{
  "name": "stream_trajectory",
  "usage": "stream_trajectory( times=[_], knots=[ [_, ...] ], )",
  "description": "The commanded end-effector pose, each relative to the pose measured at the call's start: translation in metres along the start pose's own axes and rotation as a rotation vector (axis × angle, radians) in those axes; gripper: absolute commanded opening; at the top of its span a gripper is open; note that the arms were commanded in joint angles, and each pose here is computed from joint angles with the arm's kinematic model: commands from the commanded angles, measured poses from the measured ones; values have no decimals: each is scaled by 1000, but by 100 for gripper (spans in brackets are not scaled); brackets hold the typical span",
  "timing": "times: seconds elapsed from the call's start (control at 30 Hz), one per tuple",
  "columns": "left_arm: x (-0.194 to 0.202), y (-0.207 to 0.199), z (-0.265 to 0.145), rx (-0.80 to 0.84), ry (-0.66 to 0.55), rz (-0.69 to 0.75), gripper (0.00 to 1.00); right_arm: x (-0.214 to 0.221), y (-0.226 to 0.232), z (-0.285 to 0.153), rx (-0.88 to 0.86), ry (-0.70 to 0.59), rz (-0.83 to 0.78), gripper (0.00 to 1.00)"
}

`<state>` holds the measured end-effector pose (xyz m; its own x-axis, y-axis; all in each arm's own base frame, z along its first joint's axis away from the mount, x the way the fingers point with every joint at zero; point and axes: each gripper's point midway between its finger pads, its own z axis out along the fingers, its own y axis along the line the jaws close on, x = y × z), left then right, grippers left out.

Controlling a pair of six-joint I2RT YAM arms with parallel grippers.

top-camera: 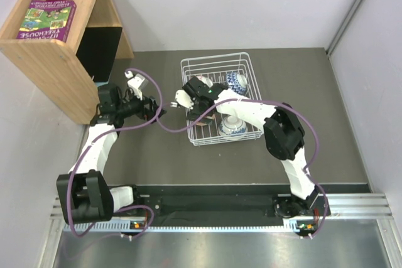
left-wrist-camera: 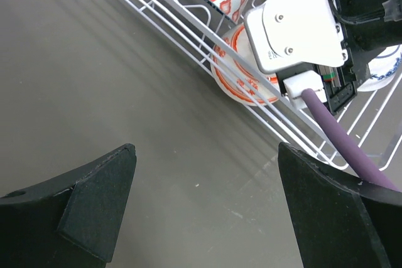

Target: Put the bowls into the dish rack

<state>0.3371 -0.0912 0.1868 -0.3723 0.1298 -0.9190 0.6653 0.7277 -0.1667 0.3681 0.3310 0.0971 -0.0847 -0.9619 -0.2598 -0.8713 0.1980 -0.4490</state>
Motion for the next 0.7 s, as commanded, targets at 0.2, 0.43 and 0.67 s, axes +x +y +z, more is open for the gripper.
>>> stream_trajectory(
  times=[0.2, 0.43, 0.67],
  knots=[
    [-1, -7, -1, 28, -16, 35, 99, -40, -41, -26, 161, -103, 78, 88],
    [0, -6, -1, 28, -8, 38, 99, -24, -26, -79, 14, -121, 15, 91],
    [-6, -7, -2, 37, -18, 33, 99, 50, -38, -86, -10, 13, 33, 91]
  ],
)
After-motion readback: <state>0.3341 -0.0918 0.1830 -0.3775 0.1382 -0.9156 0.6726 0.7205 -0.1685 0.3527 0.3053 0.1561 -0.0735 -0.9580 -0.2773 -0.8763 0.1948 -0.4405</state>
